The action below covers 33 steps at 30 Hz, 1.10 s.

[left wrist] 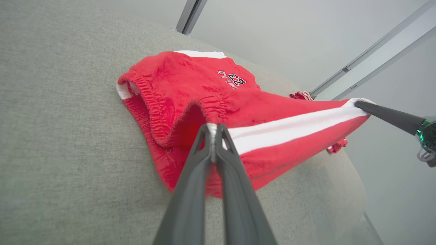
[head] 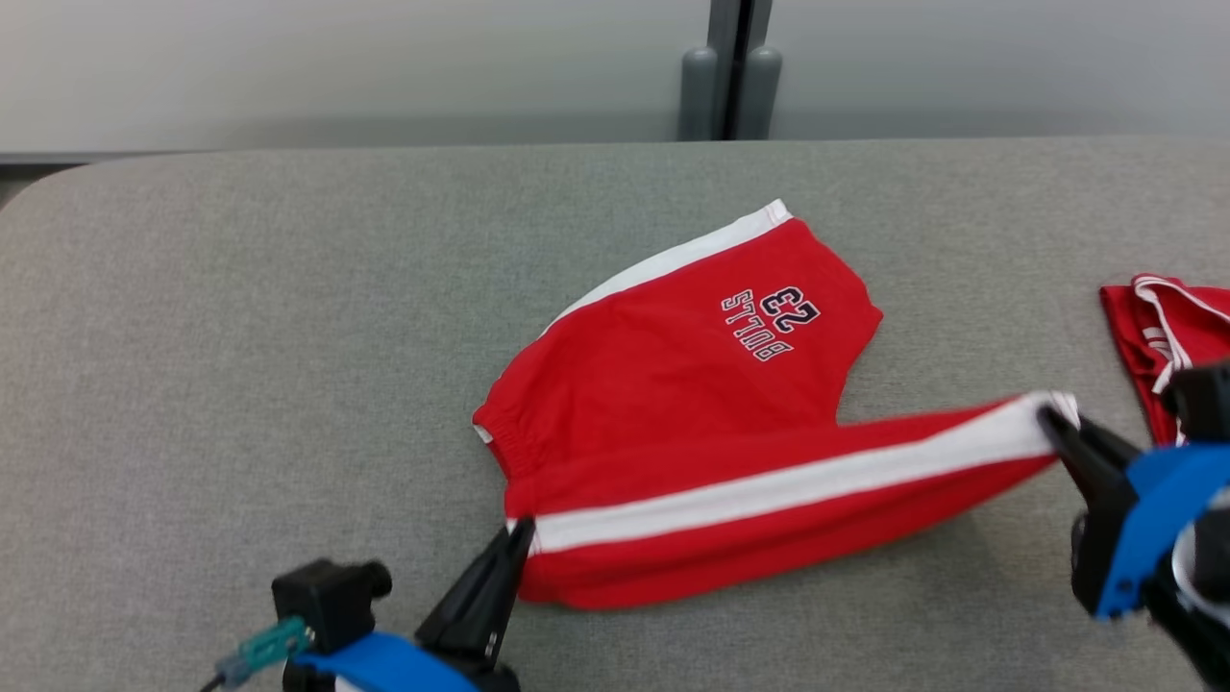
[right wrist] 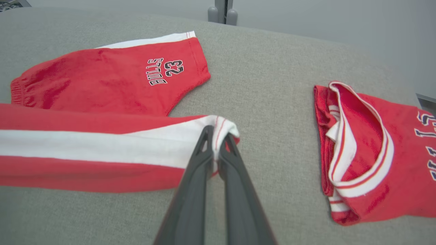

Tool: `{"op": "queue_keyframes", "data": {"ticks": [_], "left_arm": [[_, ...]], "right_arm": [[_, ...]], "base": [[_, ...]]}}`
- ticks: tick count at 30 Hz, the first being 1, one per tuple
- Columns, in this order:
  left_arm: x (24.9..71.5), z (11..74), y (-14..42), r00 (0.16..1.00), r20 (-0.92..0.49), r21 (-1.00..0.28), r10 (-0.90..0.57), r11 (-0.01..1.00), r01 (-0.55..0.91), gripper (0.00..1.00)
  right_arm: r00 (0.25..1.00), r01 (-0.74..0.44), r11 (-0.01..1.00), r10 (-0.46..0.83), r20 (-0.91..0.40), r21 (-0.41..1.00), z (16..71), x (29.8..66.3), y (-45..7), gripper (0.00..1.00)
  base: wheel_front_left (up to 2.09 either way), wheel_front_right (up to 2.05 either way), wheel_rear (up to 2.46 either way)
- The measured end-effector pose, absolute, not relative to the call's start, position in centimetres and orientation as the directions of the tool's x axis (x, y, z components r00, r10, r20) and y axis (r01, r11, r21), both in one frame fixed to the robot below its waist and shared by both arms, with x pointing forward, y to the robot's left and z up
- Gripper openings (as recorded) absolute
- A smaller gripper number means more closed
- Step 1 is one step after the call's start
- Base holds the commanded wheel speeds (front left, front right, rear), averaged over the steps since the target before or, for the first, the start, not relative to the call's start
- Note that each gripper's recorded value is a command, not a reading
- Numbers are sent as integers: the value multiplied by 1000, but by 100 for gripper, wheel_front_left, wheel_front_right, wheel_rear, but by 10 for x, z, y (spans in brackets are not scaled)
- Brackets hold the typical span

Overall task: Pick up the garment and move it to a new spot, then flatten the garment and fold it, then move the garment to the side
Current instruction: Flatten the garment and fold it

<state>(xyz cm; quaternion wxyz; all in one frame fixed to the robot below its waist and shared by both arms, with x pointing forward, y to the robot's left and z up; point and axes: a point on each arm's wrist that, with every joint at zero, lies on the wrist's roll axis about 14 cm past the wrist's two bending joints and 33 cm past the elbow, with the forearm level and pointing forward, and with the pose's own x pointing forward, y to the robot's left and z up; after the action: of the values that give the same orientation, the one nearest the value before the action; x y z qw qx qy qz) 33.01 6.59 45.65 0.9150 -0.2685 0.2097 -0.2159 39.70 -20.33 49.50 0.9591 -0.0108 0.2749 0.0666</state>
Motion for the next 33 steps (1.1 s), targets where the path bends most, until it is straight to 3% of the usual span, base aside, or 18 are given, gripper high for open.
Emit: {"op": "queue_keyframes", "data": {"ticks": [15, 22, 31, 32, 33], "left_arm": [[424, 432, 95, 913, -252, -557, -321, 820, 134, 0], [444, 413, 104, 937, -256, -559, -238, 827, 57, 0], [454, 391, 112, 943, -273, -567, -193, 824, 5, 0], [455, 390, 112, 943, -274, -571, -189, 821, -1, 5], [455, 388, 112, 943, -276, -576, -187, 817, -7, 20]], "right_arm": [[824, -307, 952, 268, -499, 3, 480, 544, -143, 0], [823, -352, 936, 298, -484, -20, 458, 587, -121, 0], [807, -378, 925, 314, -501, -29, 429, 614, -103, 0], [805, -382, 924, 315, -503, -33, 427, 615, -101, 0], [804, -385, 922, 316, -505, -37, 425, 617, -100, 0]], "base": [[0, 0, 0], [0, 0, 0], [0, 0, 0], [0, 0, 0], [0, 0, 0]]}}
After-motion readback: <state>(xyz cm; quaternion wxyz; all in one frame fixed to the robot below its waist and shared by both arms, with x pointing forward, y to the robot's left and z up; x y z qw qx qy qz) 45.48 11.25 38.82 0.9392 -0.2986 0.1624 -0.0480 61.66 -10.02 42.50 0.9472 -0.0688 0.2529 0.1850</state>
